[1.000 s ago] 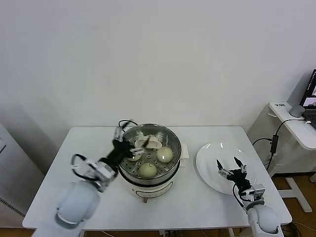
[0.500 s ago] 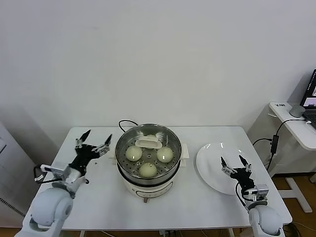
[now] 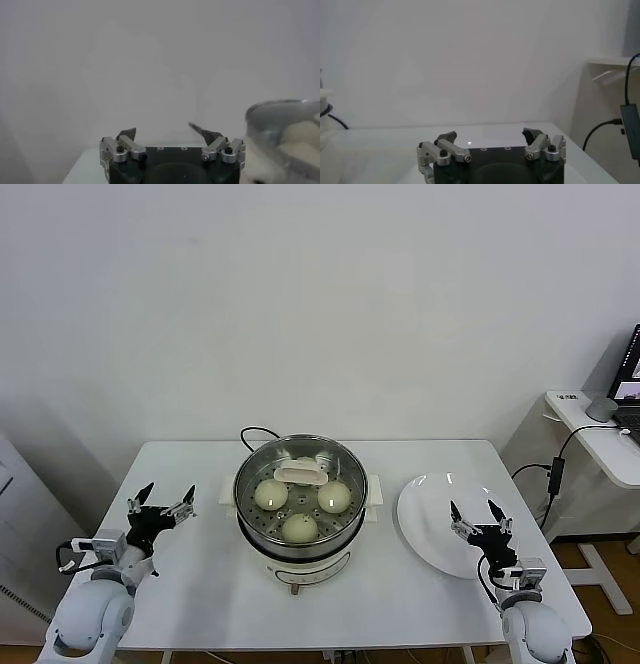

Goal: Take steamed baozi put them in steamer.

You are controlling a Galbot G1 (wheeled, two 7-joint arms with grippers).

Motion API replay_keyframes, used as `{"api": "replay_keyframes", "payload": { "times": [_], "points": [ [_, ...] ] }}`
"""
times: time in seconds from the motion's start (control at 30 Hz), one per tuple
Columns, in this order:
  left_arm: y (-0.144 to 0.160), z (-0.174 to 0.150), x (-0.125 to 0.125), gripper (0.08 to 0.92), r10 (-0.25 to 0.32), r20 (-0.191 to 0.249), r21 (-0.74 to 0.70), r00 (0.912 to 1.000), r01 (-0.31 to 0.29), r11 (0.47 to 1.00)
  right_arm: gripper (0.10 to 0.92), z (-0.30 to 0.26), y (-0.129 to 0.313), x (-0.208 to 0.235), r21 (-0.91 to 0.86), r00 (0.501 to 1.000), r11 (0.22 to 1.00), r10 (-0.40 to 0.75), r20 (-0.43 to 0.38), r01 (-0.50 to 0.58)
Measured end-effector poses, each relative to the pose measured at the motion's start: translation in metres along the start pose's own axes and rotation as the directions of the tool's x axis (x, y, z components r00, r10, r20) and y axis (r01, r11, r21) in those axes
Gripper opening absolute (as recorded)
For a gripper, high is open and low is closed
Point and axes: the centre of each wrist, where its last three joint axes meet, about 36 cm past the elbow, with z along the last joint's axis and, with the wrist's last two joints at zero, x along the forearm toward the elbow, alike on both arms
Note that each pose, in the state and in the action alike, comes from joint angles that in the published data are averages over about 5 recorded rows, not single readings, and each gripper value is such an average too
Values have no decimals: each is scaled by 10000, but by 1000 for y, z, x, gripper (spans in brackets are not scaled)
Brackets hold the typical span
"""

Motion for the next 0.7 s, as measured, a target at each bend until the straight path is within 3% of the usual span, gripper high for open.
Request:
{"api": "replay_keyframes", "payload": {
  "times": [0.3, 0.7],
  "points": [
    [9, 24, -6, 823, -386, -612, 132, 9974, 395, 9991, 823, 0, 1, 3, -79, 9998, 10000, 25, -186, -26],
    [13, 35, -7, 823, -549, -828, 96, 9951, 559, 9984, 823, -3, 3, 3, -12, 9995, 10000, 18, -323, -18]
  ]
}}
